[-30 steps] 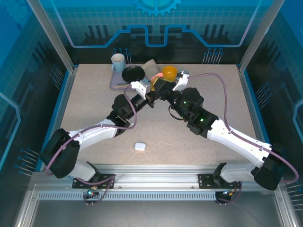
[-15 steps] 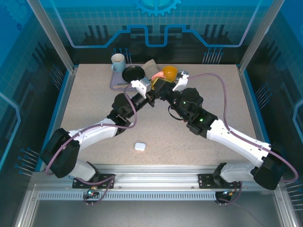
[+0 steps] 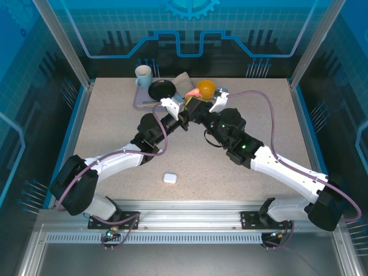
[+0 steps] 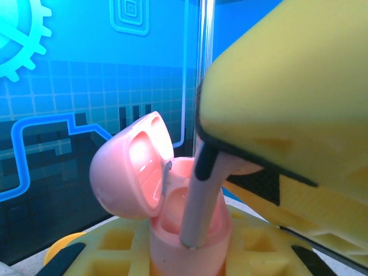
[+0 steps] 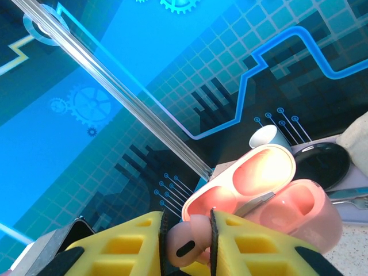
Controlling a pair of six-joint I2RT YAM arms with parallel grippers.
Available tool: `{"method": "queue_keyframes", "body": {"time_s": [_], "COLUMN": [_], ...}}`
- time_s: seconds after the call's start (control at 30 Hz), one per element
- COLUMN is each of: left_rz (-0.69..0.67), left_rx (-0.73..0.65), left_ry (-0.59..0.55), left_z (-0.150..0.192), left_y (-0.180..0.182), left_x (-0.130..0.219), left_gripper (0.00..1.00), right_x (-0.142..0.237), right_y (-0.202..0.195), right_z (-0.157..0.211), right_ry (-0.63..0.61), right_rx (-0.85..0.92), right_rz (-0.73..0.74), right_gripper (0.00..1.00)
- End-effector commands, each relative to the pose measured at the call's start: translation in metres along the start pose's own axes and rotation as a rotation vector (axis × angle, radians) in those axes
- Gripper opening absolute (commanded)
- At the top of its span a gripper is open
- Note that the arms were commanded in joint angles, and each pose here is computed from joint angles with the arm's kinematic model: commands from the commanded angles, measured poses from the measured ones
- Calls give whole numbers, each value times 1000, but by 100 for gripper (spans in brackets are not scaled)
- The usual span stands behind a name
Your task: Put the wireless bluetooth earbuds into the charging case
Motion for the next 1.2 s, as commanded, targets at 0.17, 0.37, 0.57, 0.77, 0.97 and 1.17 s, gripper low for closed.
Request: {"method": "queue_keyframes", "body": {"time_s": [0.17, 0.37, 0.57, 0.77, 0.97, 1.17], "left_rz": [13, 22, 24, 27, 33, 31], "left_rx": [-2, 5, 8, 4, 13, 14], "left_ry": [-81, -77, -75, -76, -63, -59], "left_z": [-26, -24, -23, -24, -19, -16], "left_y": [1, -1, -1, -2, -3, -3], "left_x": [-5, -4, -4, -5, -6, -6], "left_gripper": [0, 0, 0, 0, 0, 0], "right_x": [6, 7, 3, 1, 1, 0], "right_y": [-18, -16, -16, -15, -6, 1], "right_z": [0, -15, -18, -12, -19, -25], "right_ry": [-2, -26, -17, 11, -1, -9], "right_rx": [9, 7, 6, 6, 14, 28], "right_rz": [48, 41, 37, 19, -4, -13], "right_gripper": [24, 24, 24, 23, 22, 22]}}
Point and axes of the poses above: each hand's point on the last joint's axis, 136 mm out from that joint toward the fingers, its own x axis back along the fingers, its own y axis along the line the jaws close on, z = x × y, the point moved 3 cm from there along x, back along the fingers, and after that the axes turned 3 degrees about -x, right-handed, at the moved point
